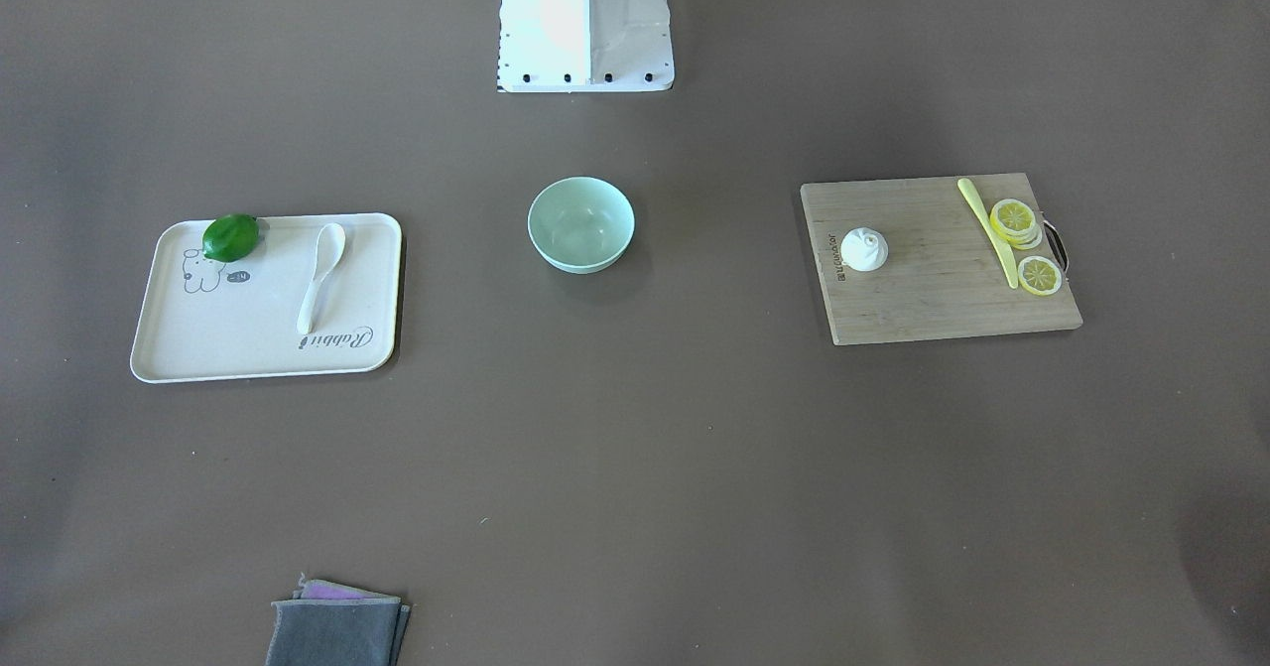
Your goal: Put spoon and bun in bowl
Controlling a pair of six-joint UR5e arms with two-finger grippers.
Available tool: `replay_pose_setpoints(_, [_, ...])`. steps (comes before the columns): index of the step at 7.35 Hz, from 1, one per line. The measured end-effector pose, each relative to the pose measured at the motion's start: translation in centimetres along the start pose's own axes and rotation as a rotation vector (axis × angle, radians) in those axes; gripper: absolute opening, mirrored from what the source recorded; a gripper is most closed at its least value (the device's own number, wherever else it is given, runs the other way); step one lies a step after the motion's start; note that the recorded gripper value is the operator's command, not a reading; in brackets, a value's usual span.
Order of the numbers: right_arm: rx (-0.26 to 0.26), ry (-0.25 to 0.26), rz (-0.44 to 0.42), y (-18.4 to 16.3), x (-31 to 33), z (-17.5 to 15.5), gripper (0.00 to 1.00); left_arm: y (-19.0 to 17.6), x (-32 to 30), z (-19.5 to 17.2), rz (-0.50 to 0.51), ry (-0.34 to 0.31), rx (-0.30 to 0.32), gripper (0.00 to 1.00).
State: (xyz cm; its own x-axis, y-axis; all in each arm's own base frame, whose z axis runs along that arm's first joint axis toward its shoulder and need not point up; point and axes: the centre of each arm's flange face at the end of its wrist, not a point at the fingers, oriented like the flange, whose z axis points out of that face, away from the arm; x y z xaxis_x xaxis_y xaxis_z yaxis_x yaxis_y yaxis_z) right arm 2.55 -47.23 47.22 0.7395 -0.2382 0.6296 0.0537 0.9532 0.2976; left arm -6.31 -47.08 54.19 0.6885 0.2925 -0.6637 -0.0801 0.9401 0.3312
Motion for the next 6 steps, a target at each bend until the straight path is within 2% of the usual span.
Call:
replay_pose_setpoints(2, [0.027,0.001,-0.027,-0.8,-0.9,-1.1,1.0,0.0,-0.6,0.3,0.063,-0.012,0.069,0.98])
replay_pose_setpoints(6, [0.052,-0.001,-0.058,-1.8,-2.2,-1.9,1.0,-0.7,-1.5,1.1,0.118,-0.016,0.122,0.98])
